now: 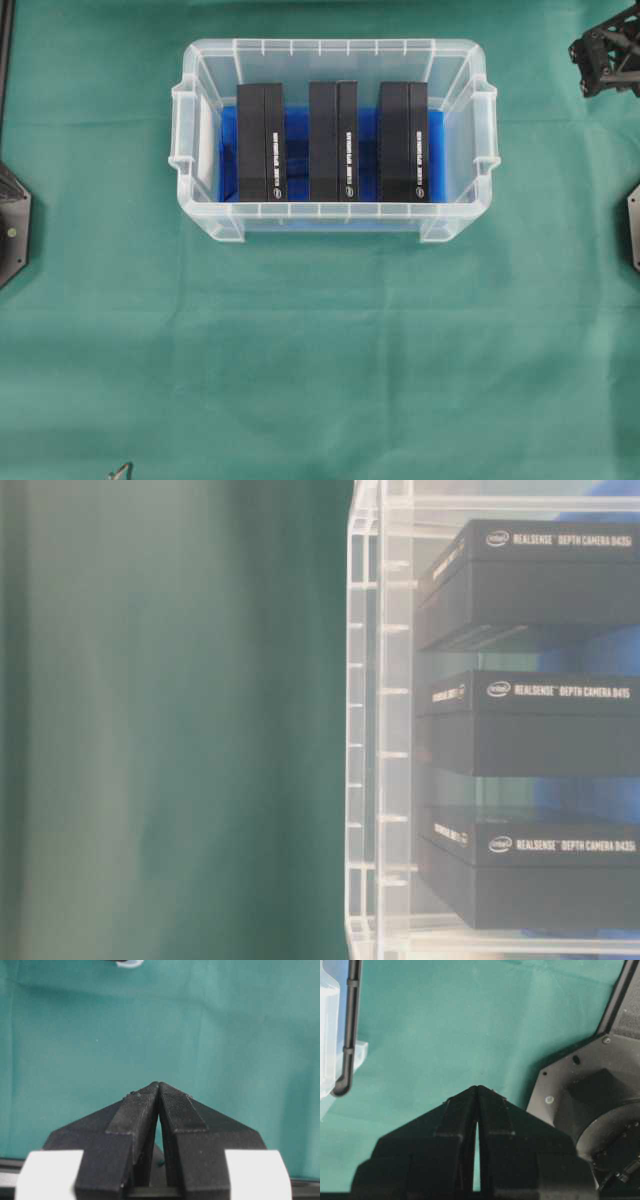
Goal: Take the box out of the case with the right arm.
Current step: 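Move the right gripper over the middle black RealSense box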
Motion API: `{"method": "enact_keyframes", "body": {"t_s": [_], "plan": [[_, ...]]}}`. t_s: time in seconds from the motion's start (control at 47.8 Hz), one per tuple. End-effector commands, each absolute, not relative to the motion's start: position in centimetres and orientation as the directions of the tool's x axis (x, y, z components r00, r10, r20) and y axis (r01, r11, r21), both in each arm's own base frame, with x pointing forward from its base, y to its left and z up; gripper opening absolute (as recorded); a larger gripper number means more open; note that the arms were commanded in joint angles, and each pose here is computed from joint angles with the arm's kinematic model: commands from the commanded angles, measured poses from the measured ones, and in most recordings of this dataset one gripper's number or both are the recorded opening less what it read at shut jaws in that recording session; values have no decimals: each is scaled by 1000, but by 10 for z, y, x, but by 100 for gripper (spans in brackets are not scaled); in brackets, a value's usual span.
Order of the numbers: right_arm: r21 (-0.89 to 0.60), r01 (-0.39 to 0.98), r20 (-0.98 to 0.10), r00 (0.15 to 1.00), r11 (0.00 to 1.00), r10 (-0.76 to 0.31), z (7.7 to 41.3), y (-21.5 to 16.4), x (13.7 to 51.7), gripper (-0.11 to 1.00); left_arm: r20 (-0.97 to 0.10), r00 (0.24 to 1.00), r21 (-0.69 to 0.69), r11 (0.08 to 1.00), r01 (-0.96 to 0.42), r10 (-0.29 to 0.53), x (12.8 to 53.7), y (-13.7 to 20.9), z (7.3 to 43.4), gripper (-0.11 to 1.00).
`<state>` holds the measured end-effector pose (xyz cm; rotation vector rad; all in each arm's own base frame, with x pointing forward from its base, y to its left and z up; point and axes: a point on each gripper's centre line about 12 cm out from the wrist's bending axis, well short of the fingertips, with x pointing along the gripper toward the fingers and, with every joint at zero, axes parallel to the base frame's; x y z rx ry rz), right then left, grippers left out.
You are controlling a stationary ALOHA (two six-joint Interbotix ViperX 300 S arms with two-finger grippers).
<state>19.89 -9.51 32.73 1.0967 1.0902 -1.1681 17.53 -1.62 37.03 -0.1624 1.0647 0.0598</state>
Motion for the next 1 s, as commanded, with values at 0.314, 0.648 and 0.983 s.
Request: {"method": "enact_keyframes", "body": {"t_s": [0.314, 0.648, 0.983], "plan": [[114, 991, -984, 122, 62, -128, 335, -94, 202, 0, -867, 498, -104, 987, -122, -29, 176, -16, 377, 0], [116, 993, -984, 118, 21, -133, 332, -95, 202, 28, -867, 498, -104, 987, -121, -30, 176, -17, 377, 0], [95, 995, -987, 89, -37, -131, 324, -95, 201, 94, -867, 498, -103, 987, -119, -30, 176, -17, 377, 0]]}}
